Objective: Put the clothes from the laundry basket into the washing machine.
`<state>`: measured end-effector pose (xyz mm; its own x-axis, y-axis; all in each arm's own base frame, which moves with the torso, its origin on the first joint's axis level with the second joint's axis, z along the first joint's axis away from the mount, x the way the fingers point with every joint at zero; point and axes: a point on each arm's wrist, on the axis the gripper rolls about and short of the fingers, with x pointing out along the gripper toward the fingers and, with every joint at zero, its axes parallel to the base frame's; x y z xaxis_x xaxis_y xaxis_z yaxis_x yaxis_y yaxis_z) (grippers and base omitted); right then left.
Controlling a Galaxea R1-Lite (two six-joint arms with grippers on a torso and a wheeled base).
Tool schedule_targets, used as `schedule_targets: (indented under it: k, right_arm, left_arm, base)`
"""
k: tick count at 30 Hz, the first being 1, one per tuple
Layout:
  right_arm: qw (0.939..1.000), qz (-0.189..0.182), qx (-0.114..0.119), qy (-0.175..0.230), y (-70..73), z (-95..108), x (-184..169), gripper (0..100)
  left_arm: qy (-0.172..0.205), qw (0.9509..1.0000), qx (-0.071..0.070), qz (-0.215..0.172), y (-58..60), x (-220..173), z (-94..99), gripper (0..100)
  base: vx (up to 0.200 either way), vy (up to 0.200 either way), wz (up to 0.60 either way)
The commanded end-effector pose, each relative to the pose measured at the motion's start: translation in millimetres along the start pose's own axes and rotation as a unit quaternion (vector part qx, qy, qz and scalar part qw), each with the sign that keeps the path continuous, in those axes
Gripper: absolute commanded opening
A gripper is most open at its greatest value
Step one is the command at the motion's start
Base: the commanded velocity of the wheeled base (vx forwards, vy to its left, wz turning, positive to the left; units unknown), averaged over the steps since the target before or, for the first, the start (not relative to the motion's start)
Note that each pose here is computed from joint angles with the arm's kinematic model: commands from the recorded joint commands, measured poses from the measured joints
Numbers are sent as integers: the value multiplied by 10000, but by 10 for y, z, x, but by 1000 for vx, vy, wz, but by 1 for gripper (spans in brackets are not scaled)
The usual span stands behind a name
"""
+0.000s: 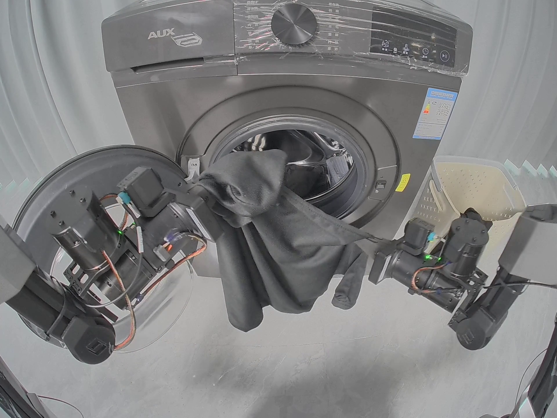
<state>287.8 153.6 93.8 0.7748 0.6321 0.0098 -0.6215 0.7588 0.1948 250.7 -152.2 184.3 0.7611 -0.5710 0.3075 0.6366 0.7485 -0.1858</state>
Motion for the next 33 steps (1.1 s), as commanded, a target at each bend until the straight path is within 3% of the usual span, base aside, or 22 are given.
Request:
schedule_targets:
  k: [1, 8, 14, 19, 33]
  right_arm:
    - [9971, 77, -167, -737, 173, 544, -433, 0]
    - [9924, 84, -99, -1221, 267, 803, -608, 0]
    - [9876, -35, -48, -1567, 257, 950, -546, 0]
    - [9874, -55, -40, -1580, 253, 952, -547, 0]
    - [9782, -471, -19, -2023, 248, 1122, -465, 0]
  left_arm:
    - [-30, 9997, -2, 250, 94, -227, 129, 0]
    - [407, 9986, -152, 309, 90, -393, -27, 0]
    - [427, 9983, -151, 360, 124, -367, -50, 0]
    - [421, 9983, -137, 389, 143, -345, -58, 0]
    - [227, 9980, -10, 598, 244, -300, 13, 0]
  base:
    - [0, 0, 0]
    - [0, 0, 0]
    - [0, 0, 0]
    - [0, 0, 0]
    - [0, 0, 0]
